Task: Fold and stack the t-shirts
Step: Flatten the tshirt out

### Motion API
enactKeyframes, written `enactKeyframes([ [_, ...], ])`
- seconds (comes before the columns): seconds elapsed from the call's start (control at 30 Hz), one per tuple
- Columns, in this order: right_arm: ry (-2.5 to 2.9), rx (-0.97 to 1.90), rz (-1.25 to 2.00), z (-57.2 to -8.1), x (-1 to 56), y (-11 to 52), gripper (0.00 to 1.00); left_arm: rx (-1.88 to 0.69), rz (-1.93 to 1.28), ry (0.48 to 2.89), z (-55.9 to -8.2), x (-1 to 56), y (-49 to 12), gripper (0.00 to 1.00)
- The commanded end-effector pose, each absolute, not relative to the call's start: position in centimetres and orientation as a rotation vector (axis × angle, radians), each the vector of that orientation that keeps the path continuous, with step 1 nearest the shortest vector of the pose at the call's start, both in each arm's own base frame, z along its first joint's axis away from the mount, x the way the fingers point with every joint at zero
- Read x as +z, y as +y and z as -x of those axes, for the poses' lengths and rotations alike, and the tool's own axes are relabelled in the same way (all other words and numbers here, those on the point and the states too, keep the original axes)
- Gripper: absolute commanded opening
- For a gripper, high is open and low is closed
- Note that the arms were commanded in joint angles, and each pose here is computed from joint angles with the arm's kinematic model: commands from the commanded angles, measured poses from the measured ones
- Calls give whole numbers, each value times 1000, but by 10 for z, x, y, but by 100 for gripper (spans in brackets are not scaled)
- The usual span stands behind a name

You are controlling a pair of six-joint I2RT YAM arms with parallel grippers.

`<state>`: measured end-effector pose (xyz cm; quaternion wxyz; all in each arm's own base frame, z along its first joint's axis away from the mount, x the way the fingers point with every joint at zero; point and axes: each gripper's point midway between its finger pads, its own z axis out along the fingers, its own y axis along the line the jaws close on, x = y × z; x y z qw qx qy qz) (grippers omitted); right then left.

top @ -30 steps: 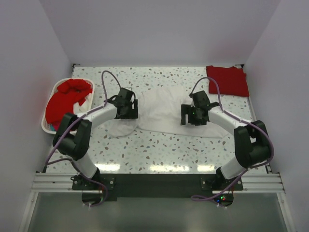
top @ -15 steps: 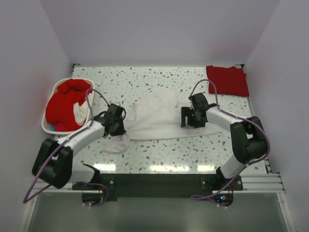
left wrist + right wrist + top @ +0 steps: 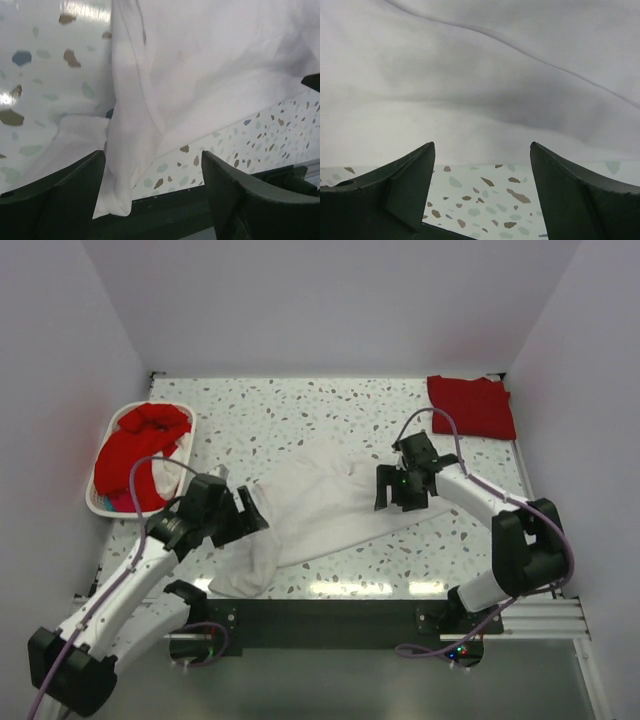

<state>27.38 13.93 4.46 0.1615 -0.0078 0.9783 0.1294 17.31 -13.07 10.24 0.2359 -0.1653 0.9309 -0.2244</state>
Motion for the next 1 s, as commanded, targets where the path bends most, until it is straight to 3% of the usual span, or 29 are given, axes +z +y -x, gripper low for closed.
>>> enactKeyframes([
  [0.0, 2726, 397, 49, -268, 81, 139, 80, -523, 263, 2401, -236, 160, -137, 85],
  [0.2, 2659, 363, 62, -269, 109, 132, 80, -371, -54, 2258, -353, 190, -169, 85],
  [0.23, 2657, 361, 65, -268, 110, 131, 80, -344, -101, 2308, -370, 167, -177, 84],
  [0.47, 2666, 418, 53, -253, 110, 133, 80, -330, -378, 2276, -458, 145, -224, 66],
  [0.73, 2676, 421, 58, -245, 109, 132, 80, -220, -505, 2405, -480, 79, -226, 63],
  [0.97, 2696, 424, 47, -243, 101, 132, 80, -381, -541, 2338, -496, 77, -258, 62],
])
